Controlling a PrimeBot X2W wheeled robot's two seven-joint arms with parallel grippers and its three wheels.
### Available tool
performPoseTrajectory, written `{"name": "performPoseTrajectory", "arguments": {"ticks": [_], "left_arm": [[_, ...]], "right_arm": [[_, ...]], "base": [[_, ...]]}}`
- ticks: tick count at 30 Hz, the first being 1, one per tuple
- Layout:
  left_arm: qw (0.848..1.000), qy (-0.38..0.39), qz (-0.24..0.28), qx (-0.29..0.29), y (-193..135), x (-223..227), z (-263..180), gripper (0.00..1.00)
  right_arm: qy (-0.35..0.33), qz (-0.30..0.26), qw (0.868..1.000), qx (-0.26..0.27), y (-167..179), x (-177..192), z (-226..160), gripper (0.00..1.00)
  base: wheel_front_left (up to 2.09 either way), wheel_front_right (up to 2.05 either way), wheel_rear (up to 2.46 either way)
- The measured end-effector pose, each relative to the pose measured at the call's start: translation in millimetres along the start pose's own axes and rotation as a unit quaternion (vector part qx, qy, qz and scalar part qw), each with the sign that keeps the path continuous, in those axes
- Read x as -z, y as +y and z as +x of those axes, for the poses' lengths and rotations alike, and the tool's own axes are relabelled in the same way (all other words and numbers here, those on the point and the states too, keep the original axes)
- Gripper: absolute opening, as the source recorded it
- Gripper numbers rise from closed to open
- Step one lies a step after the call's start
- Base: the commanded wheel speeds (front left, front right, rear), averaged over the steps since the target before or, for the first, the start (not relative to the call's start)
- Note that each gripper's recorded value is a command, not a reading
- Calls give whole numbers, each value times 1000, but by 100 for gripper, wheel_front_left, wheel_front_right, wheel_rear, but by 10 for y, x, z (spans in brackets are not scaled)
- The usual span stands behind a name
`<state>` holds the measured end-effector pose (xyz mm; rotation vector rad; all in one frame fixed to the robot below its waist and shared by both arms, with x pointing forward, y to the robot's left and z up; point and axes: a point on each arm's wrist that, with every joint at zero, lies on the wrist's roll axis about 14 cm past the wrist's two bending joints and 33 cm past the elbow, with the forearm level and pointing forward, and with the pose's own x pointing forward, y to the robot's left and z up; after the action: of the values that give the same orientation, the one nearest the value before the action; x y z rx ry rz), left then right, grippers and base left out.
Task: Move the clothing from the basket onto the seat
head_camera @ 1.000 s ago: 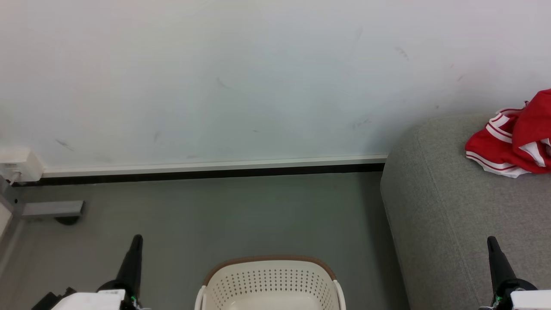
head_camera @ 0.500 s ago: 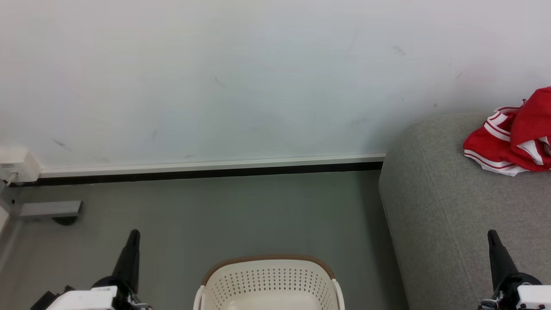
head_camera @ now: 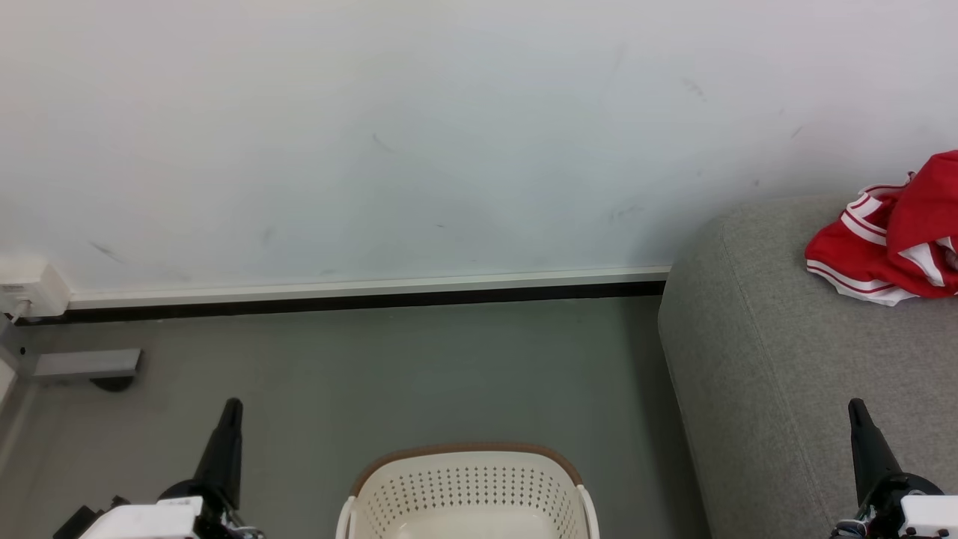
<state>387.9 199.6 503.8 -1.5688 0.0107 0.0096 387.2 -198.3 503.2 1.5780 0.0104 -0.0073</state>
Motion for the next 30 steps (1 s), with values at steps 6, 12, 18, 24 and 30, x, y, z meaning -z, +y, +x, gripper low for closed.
{"name": "performPoseTrajectory", "arguments": {"ticks": [6, 12, 18, 24, 30], "left_arm": [[1000, 0, 0, 0, -1, 0, 0, 0], [1000, 0, 0, 0, -1, 0, 0, 0], [1000, 0, 0, 0, -1, 0, 0, 0], [1000, 0, 0, 0, -1, 0, 0, 0], [1000, 0, 0, 0, -1, 0, 0, 0]], "right_arm": [[0, 0, 1000, 0, 0, -1, 0, 0], [0, 0, 1000, 0, 1, 0, 0, 0], [0, 0, 1000, 0, 0, 0, 0, 0], [0, 0, 1000, 0, 0, 0, 0, 0], [0, 0, 1000, 0, 0, 0, 0, 0]], "base": [[0, 0, 0], [0, 0, 0], [0, 0, 0], [0, 0, 0], [0, 0, 0]]}}
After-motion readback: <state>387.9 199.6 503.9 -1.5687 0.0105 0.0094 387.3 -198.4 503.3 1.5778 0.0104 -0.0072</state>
